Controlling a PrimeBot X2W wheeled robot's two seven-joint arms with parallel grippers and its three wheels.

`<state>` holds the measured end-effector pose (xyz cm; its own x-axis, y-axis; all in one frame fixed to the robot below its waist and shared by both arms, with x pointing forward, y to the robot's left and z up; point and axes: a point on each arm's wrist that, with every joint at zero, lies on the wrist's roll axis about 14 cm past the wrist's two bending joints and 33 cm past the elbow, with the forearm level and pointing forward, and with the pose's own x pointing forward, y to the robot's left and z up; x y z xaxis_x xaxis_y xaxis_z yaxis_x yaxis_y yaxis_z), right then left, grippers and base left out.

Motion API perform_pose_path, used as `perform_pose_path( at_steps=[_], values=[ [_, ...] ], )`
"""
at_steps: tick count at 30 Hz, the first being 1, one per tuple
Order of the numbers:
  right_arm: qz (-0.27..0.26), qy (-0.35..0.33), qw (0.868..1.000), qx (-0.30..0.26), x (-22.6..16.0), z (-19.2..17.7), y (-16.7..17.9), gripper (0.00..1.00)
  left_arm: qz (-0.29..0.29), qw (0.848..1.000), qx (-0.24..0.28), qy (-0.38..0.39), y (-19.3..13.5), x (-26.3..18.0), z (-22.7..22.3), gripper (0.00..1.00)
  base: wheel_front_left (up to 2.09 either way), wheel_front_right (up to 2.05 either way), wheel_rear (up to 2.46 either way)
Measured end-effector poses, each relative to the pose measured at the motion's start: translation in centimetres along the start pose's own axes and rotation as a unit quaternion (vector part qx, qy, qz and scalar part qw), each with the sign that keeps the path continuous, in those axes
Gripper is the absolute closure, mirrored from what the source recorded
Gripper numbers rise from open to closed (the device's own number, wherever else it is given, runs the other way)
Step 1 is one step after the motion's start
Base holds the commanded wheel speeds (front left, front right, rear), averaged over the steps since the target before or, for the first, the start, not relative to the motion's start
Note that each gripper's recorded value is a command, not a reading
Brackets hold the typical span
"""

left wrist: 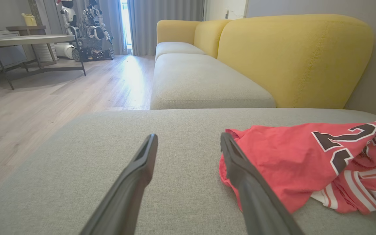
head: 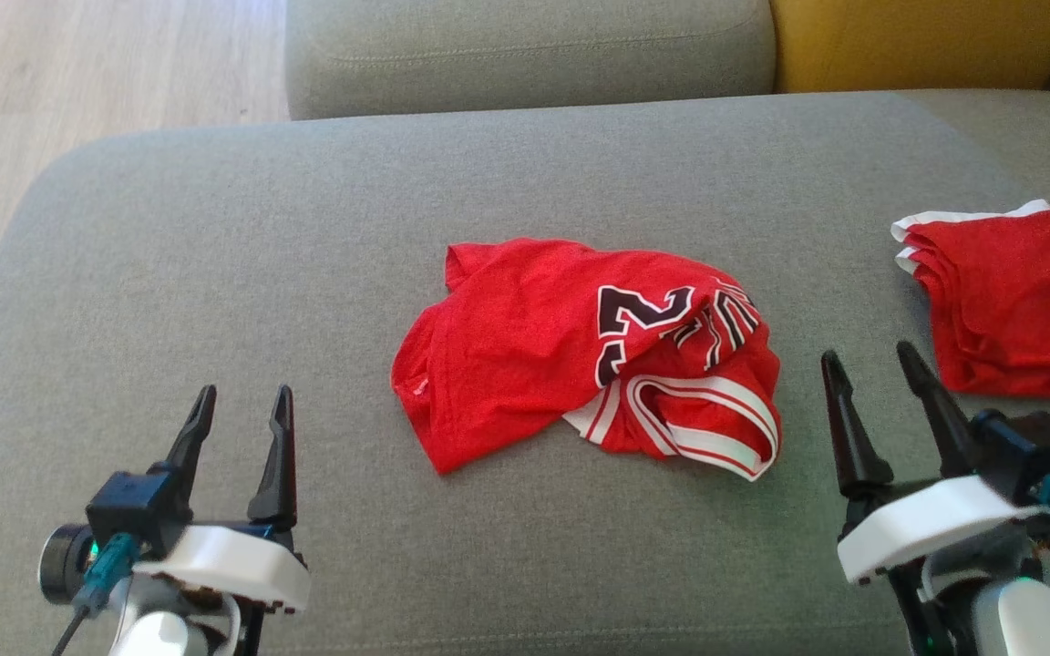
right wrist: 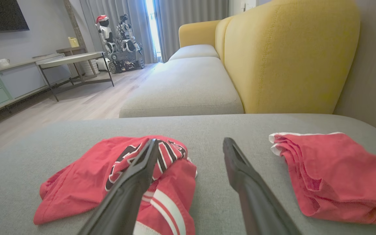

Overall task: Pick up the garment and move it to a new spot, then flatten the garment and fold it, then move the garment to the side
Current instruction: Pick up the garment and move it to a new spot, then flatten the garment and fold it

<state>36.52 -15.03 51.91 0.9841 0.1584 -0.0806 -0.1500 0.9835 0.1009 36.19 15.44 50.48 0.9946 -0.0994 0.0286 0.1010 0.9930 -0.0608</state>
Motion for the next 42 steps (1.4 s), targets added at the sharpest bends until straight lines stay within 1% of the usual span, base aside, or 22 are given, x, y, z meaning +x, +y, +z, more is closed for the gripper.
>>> perform_pose_path(
  at_steps=[7, 34, 36, 42],
  values=[
    [-0.001, 0.013, 1.000, 0.001, -0.7, -0.8, 0.0, 0.00, -0.006, 1.000, 0.001, 0.002, -0.4, -0.1, 0.1, 0.00, 0.00, 0.00, 0.00],
    [0.000, 0.022, 1.000, 0.003, -0.4, -1.3, 0.1, 0.00, -0.006, 1.000, 0.004, 0.012, -0.4, 0.0, -0.6, 0.00, 0.00, 0.00, 0.00],
    [0.001, 0.025, 1.000, 0.005, -0.2, -1.4, 0.1, 0.00, -0.013, 1.000, 0.003, 0.017, -0.8, 0.1, -0.9, 0.00, 0.00, 0.00, 0.00],
    [0.006, 0.038, 0.999, 0.010, 0.5, -2.3, 0.3, 0.00, -0.098, 0.993, -0.011, 0.061, -5.1, 1.0, -3.1, 0.00, 0.00, 0.00, 0.00]
  ],
)
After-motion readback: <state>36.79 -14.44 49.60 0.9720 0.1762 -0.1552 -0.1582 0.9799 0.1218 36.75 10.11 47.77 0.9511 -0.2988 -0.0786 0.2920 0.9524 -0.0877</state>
